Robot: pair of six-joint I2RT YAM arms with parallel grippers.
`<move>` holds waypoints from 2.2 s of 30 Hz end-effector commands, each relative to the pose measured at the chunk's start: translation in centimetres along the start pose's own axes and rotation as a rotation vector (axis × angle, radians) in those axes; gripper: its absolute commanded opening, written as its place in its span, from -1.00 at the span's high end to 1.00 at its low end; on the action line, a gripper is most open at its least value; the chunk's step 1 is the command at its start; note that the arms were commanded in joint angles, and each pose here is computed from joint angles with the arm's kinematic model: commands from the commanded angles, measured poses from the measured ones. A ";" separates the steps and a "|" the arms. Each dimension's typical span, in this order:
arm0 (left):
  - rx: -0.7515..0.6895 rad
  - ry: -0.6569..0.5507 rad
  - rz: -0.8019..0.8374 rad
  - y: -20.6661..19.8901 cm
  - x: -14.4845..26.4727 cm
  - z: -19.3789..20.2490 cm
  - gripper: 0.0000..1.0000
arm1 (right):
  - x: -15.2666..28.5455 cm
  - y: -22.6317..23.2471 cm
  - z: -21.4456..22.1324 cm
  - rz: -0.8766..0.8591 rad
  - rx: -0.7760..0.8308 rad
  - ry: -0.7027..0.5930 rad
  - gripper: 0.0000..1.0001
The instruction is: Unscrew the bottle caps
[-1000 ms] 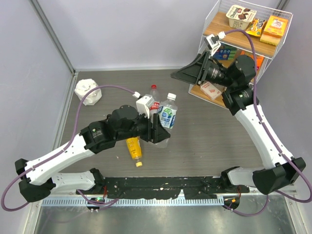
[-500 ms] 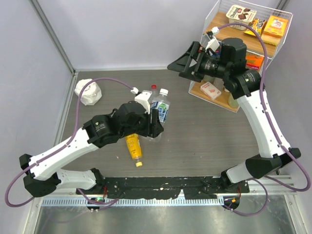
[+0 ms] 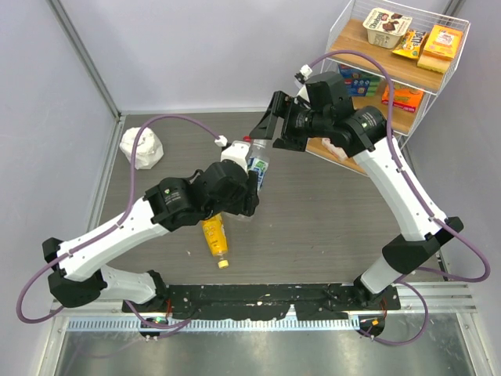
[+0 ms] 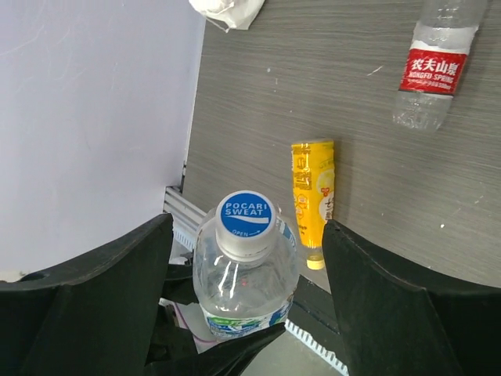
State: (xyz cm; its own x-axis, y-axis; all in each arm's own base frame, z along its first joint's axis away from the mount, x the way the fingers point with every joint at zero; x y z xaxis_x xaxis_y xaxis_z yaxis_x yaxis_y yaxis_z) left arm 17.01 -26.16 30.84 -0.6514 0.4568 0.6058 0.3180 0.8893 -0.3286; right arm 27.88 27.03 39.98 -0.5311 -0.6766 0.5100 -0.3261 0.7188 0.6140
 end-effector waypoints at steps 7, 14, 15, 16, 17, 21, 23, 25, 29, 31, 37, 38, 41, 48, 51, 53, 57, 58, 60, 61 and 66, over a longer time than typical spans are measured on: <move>-0.029 -0.049 -0.021 -0.8 0.2 -1.3 1.00 | -0.4 0.0 0.0 -0.006 -0.007 -0.016 -0.27; -0.034 -0.051 -0.029 -0.7 0.3 -1.2 1.00 | -0.6 0.5 0.2 -0.043 -0.018 -0.012 0.46; -0.034 -0.054 -0.032 -0.6 0.3 -1.3 1.00 | -0.6 0.5 0.0 -0.044 -0.016 -0.017 0.54; -0.036 -0.052 -0.032 -0.7 0.3 -1.2 1.00 | -0.4 0.6 -0.1 -0.047 -0.017 -0.022 0.68; -0.038 -0.053 -0.033 -0.6 0.4 -1.1 1.00 | -0.4 0.6 -0.2 -0.051 -0.016 -0.028 0.74; -0.041 -0.053 -0.031 -0.5 0.6 -1.1 1.00 | 0.0 1.5 -0.5 -0.115 0.025 -0.054 0.97; -0.055 -0.043 -0.010 -0.7 0.6 -0.8 1.00 | 0.4 2.3 -0.6 -0.178 0.059 -0.081 0.97; -0.064 -0.033 0.017 -1.0 0.7 -0.6 1.00 | 1.3 3.2 -1.0 -0.246 0.094 -0.122 0.97; -0.078 -0.013 0.070 -1.5 0.8 0.0 1.00 | 2.6 4.9 -1.2 -0.407 0.141 -0.171 0.97; -0.078 -0.005 0.105 -1.8 0.8 0.3 1.00 | 3.2 5.5 -1.3 -0.487 0.154 -0.193 0.97; -0.053 -0.024 0.204 -2.7 1.4 0.5 1.00 | 5.6 7.2 -1.2 -0.750 0.201 -0.233 0.97; -0.049 -0.027 0.217 -2.8 1.5 0.5 1.00 | 6.2 7.5 -1.3 -0.795 0.203 -0.252 0.97; -0.047 -0.027 0.266 -3.4 1.8 0.6 1.00 | 7.5 8.0 -1.0 -0.895 0.220 -0.245 0.97; -0.053 -0.011 0.351 -4.7 1.9 0.9 1.00 | 9.6 8.7 -1.0 -1.047 0.265 -0.248 0.97; -0.056 -0.013 0.354 -4.8 1.9 0.9 1.00 | 9.7 8.6 -1.1 -1.063 0.278 -0.229 0.97; -0.053 -0.017 0.350 -4.7 1.9 0.9 1.00 | 9.9 8.7 -1.3 -1.069 0.278 -0.229 0.97; -0.037 -0.044 0.363 -4.6 2.4 0.6 1.00 | 10.1 8.3 -1.9 -1.056 0.277 -0.241 0.80; -0.037 -0.040 0.360 -4.5 2.3 0.6 1.00 | 10.1 8.2 -1.9 -1.053 0.276 -0.241 0.72; -0.037 -0.035 0.359 -4.5 2.3 0.7 1.00 | 10.0 7.9 -2.1 -1.039 0.264 -0.248 0.56; -0.036 -0.031 0.356 -4.4 2.2 0.9 1.00 | 9.9 7.7 -2.2 -1.029 0.256 -0.249 0.51; -0.029 -0.036 0.353 -4.3 2.2 0.8 1.00 | 9.1 6.6 -3.0 -0.924 0.205 -0.266 0.17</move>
State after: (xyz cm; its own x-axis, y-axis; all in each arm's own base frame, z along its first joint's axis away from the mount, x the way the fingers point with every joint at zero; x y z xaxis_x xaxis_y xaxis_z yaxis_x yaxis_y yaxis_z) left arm 14.75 -28.98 37.05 -0.5966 0.7480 0.2909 0.5321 0.6400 -0.5543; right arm 24.52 26.15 46.79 -0.1016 -0.9656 -0.2395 -0.7980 -0.0646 0.5992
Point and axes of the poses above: each gripper's point midway between its finger pads, its own x axis back along the fingers, its own y axis along the line the jaws close on, z = x × y, the point moved 3 cm from there along x, back along the fingers, and after that the axes turned 7 degrees about x, right-handed, at the moved point
